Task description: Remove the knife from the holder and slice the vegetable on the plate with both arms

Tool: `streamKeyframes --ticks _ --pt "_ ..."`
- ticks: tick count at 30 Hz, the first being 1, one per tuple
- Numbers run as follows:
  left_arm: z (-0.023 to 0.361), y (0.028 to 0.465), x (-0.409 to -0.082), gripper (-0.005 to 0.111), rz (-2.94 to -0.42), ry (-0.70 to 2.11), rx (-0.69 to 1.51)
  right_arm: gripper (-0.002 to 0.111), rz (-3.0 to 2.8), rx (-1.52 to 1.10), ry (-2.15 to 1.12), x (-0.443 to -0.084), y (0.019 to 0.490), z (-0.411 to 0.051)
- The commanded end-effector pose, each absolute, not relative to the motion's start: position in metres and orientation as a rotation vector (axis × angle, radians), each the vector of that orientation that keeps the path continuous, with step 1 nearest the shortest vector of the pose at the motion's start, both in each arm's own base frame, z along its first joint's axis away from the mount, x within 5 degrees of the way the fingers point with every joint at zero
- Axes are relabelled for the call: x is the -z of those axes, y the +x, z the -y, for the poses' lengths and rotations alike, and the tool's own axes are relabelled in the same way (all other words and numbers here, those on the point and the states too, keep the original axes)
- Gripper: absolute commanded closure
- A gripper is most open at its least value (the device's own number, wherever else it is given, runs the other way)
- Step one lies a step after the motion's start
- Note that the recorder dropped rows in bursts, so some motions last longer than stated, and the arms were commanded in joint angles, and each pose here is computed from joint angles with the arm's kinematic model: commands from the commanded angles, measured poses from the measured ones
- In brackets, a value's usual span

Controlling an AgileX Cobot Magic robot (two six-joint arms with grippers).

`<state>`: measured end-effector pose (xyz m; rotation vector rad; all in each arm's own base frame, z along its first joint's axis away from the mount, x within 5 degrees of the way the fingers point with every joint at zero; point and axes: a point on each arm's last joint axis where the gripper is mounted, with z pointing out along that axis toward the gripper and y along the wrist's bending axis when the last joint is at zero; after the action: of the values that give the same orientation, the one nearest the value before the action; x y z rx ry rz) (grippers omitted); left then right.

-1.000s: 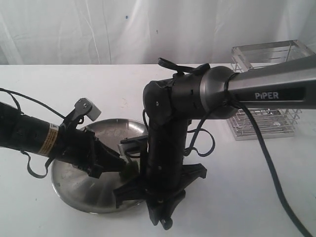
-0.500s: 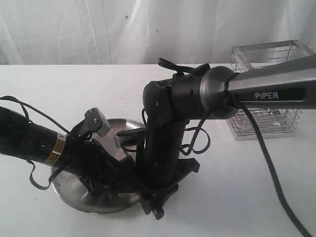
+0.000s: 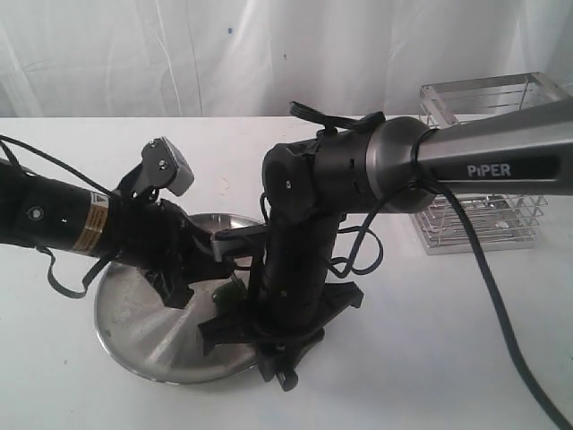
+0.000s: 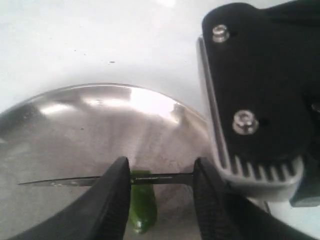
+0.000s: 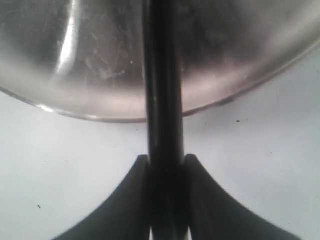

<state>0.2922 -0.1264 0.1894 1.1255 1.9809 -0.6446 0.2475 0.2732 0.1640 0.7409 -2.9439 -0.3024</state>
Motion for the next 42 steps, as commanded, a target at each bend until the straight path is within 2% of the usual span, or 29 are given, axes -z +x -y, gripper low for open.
streamKeyframes --ticks 1,7,10,13,14,26,33,42 --pt "0.119 0.297 -0.204 0.061 -1.984 1.053 0.496 0.108 2.944 0.302 0.76 -0.167 0.248 -0.271" --pt "0.105 0.31 -0.192 0.064 -2.166 0.792 0.371 0.108 2.94 0.309 0.753 -0.168 0.248 -0.272" --pt "0.103 0.312 -0.188 0.079 -2.204 0.722 0.373 0.108 2.943 0.297 0.764 -0.167 0.248 -0.271" --pt "0.104 0.312 -0.189 0.104 -2.207 0.7 0.385 0.108 2.964 0.278 0.743 -0.167 0.25 -0.27" --pt "0.104 0.312 -0.189 0.106 -2.203 0.704 0.386 0.108 2.969 0.276 0.735 -0.167 0.25 -0.27" --pt "0.114 0.308 -0.194 0.106 -2.114 0.81 0.505 0.108 2.971 0.272 0.699 -0.164 0.25 -0.27" --pt "0.114 0.308 -0.193 0.106 -2.106 0.829 0.492 0.108 2.966 0.274 0.694 -0.164 0.25 -0.27" --pt "0.116 0.317 -0.169 0.106 -2.177 0.716 0.55 0.108 2.946 0.276 0.684 -0.164 0.248 -0.27"
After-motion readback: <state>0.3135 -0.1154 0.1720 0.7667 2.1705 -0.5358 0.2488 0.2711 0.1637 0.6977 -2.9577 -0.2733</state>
